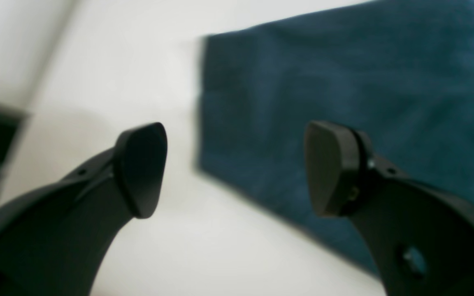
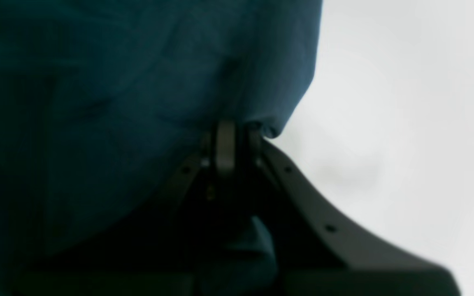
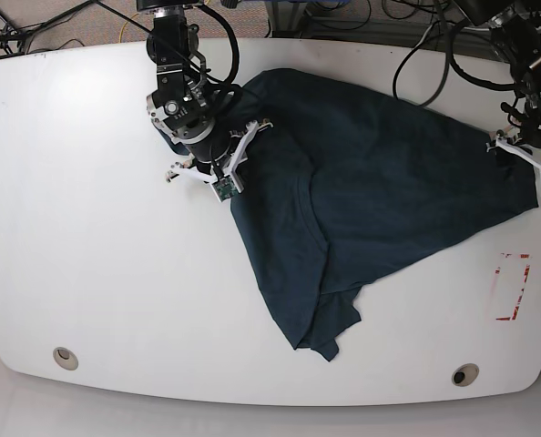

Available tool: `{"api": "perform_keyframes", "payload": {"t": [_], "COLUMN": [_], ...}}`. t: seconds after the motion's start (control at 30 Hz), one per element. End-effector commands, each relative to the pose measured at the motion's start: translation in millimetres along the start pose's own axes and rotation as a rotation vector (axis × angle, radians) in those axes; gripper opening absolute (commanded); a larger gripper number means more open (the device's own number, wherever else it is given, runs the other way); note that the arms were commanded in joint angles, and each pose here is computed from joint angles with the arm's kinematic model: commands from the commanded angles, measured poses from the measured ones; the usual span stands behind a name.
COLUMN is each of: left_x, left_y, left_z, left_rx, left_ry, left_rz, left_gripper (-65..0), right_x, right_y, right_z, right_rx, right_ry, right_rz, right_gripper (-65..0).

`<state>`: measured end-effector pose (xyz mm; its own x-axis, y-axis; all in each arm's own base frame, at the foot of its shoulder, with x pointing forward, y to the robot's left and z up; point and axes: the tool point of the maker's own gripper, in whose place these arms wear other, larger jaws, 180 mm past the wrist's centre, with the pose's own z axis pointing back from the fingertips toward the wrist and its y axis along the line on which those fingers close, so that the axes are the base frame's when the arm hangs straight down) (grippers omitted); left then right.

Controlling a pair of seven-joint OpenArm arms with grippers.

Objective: Fold the T-shirt properly
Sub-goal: 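Lower the left gripper onto the shirt's opposite corner and grasp it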

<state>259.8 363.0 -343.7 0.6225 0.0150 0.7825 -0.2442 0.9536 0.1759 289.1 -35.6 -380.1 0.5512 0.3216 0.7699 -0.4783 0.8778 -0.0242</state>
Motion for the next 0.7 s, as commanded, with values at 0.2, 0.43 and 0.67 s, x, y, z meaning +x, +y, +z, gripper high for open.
{"api": "perform_keyframes", "payload": {"t": [0.2, 0.43, 0.67], "left_x": [14, 24, 26], "left_y": [17, 12, 8], "left_z": [3, -2, -6], "left_rx": [0.044, 0.035, 0.028], "left_ry": [-0.046, -0.077, -0.082], "left_rz": [0.021, 0.015, 0.004], "left_gripper": [-15.1, -11.1, -10.1], "right_x": [27, 29, 27], "right_y": [-5, -9, -12], "right_z": [3, 7, 9], "right_rx": [-0.009, -0.022, -0.028], "right_ry": [-0.08, -0.083, -0.077], "right_rz": [0.014, 0.031, 0.044], "right_gripper": [-65.0, -65.0, -65.0]}}
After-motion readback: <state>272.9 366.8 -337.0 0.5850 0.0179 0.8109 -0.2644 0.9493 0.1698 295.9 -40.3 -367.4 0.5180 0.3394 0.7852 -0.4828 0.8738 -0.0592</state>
